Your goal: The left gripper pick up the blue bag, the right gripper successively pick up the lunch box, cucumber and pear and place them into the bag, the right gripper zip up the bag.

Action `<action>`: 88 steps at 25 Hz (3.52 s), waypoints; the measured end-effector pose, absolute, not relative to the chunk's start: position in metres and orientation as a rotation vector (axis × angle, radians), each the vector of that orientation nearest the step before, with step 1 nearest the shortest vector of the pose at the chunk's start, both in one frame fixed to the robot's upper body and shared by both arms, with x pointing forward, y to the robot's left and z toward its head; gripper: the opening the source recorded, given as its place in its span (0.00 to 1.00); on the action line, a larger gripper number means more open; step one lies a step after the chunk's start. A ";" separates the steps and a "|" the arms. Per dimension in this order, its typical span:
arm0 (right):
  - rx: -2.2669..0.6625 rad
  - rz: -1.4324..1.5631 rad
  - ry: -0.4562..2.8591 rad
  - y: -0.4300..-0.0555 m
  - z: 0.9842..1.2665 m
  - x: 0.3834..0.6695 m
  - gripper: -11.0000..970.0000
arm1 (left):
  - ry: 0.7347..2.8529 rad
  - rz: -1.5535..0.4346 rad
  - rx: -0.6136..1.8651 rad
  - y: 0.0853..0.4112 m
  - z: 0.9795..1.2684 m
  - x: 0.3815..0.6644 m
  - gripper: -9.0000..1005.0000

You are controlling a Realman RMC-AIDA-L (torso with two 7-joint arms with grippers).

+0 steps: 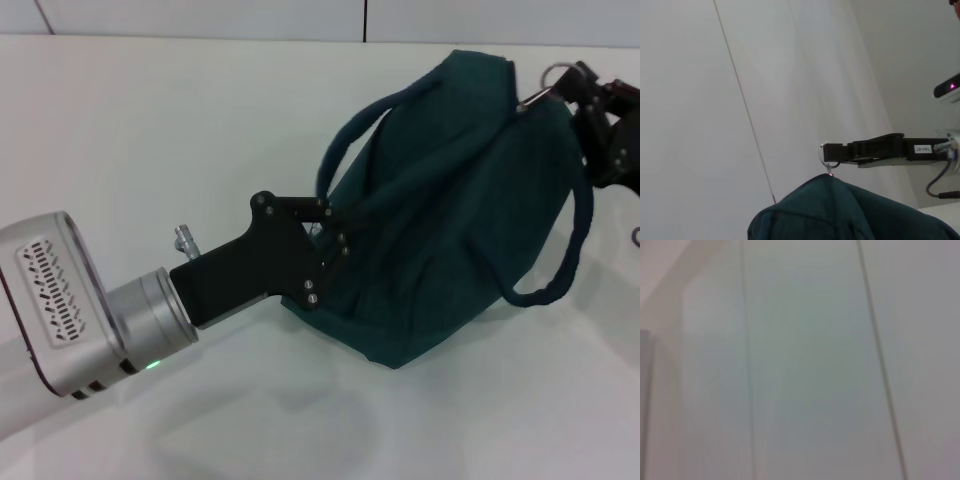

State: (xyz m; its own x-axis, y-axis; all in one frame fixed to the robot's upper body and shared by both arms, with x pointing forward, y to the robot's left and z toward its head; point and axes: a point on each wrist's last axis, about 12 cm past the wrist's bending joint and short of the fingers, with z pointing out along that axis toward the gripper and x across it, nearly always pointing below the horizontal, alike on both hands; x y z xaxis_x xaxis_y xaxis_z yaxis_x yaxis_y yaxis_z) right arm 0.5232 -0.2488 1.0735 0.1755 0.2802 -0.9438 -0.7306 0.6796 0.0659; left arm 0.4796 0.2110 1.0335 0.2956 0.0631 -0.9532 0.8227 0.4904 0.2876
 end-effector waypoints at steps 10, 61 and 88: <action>-0.393 0.699 1.210 -0.251 1.071 0.527 0.05 | 1.150 -0.665 0.995 0.208 1.032 0.471 0.06; -0.472 0.699 1.146 -0.245 1.074 0.517 0.06 | 1.397 -1.021 1.004 0.139 1.097 0.560 0.20; -0.390 0.712 1.269 -0.265 1.064 0.520 0.06 | 1.284 -0.863 1.054 0.199 1.084 0.536 0.05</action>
State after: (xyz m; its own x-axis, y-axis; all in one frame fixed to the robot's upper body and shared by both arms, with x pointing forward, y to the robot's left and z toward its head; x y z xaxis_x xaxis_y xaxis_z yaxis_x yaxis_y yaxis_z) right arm 0.5198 -0.2653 1.0641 0.1264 0.2677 -0.9552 -0.6759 0.7280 0.1146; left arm 0.5356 0.1992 1.0835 0.1145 0.0606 -0.9916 0.9412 0.3129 0.1278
